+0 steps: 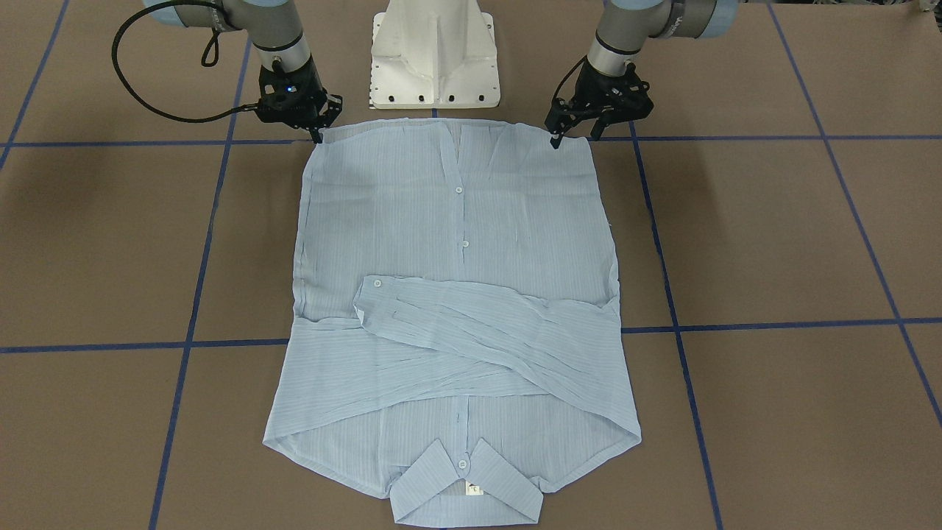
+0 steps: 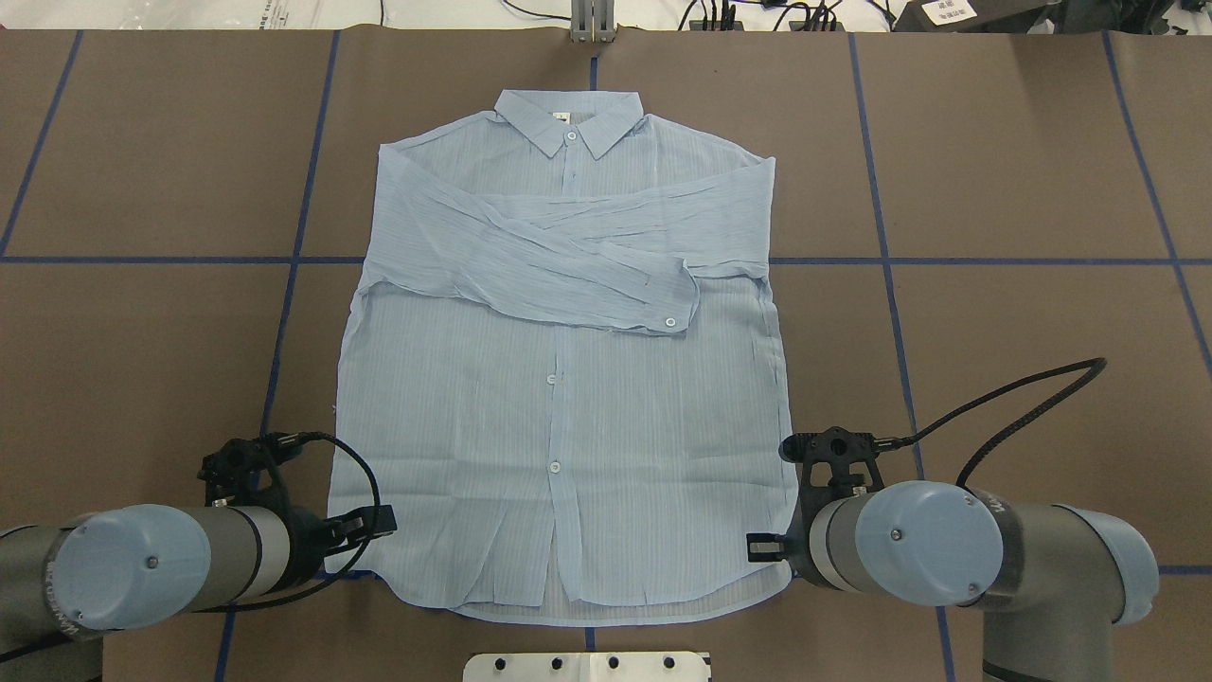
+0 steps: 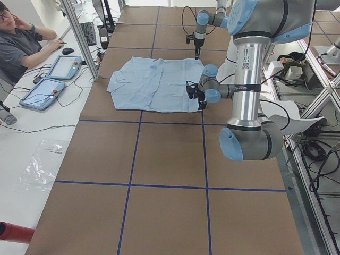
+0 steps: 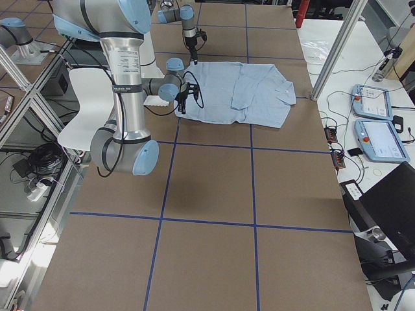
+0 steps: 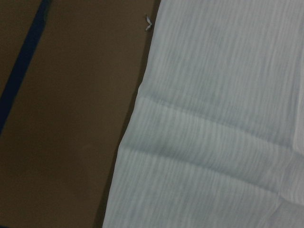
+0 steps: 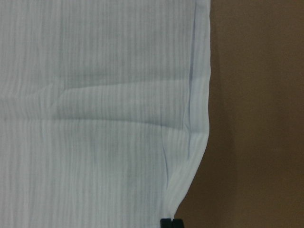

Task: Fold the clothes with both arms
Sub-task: 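Grasp the hem corners with both grippers and begin lifting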

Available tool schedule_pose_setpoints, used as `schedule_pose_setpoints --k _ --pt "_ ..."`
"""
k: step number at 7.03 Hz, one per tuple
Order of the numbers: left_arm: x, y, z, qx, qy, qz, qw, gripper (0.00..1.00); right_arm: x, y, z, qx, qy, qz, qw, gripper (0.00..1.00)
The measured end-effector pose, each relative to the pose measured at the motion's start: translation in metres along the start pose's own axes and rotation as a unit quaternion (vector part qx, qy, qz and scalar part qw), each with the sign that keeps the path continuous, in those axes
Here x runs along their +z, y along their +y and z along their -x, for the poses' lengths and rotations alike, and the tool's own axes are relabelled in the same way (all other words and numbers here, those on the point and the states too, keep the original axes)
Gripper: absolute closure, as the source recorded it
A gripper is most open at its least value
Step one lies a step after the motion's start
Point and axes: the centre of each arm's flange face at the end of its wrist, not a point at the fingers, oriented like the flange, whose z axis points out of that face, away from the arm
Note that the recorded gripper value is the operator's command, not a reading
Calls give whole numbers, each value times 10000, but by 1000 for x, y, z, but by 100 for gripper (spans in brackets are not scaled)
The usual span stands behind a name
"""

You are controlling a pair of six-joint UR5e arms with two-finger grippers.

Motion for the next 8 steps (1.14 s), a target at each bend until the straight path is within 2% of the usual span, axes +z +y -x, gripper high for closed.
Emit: schedule_pose_setpoints --k 1,5,6,8 --pt "4 0 2 4 -43 -6 10000 6 -1 -1 2 -1 -21 -7 10000 100" --pt "18 2 6 47 -170 27 9998 40 -1 -3 3 11 -24 -23 10000 100" --pt "18 3 5 60 -159 42 9998 45 -1 -3 3 16 -27 -27 10000 100" --pt "14 3 3 71 -125 58 9999 47 -2 -6 2 31 -29 -45 10000 100"
